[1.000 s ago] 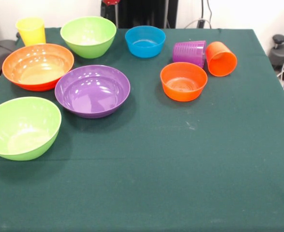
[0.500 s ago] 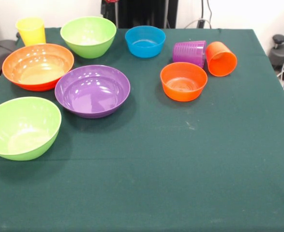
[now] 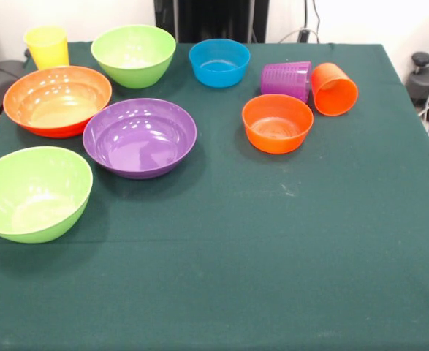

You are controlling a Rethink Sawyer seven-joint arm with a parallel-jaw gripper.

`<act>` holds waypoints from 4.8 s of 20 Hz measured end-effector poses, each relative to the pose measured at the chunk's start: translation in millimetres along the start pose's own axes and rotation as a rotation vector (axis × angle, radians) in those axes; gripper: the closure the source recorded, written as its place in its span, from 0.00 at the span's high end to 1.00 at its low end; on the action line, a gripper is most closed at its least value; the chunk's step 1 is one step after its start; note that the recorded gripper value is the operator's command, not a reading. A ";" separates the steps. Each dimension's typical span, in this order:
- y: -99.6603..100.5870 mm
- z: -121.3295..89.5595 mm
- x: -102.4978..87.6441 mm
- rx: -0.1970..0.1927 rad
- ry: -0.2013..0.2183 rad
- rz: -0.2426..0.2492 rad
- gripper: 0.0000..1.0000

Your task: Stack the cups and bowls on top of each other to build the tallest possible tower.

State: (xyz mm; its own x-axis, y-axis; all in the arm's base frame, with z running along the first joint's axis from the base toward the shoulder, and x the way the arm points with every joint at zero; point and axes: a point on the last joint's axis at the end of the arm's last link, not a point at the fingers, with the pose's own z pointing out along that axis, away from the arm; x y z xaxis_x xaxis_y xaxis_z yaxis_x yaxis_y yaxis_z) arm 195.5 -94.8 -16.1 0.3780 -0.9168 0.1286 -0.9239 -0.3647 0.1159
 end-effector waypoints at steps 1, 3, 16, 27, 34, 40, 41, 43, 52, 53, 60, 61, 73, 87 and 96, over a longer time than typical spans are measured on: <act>0.0 -1.7 -2.5 -0.009 -0.004 0.003 1.00; -0.6 -7.4 -9.0 -0.039 -0.017 0.011 1.00; -27.9 -14.3 -9.9 -0.072 -0.062 0.058 1.00; -49.0 -13.6 -13.5 -0.053 -0.088 0.057 1.00; -60.2 -15.8 -20.9 -0.034 -0.084 0.020 1.00; -69.4 -20.8 -41.8 -0.031 -0.075 -0.069 1.00; -70.1 -21.7 -45.1 -0.031 -0.075 -0.081 1.00; -70.3 -23.5 -50.5 -0.033 -0.074 -0.101 1.00; -53.3 -34.7 -83.4 -0.042 -0.061 -0.194 1.00; -51.6 -35.9 -87.7 -0.040 -0.059 -0.203 1.00; -58.6 -46.2 -121.6 0.029 -0.011 -0.238 1.00; -58.9 -47.6 -125.9 0.036 -0.004 -0.239 1.00; -64.6 -55.4 -140.9 0.082 0.006 -0.165 1.00; -56.6 -62.1 -121.8 0.093 -0.006 -0.085 1.00; -51.9 -56.5 -101.7 0.203 -0.004 -0.037 1.00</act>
State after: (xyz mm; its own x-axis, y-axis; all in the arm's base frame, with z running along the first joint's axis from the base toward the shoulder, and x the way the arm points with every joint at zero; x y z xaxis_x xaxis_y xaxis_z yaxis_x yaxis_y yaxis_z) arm 208.4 26.6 20.4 0.4117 -0.9029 0.1236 -0.9027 -0.4226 -0.0804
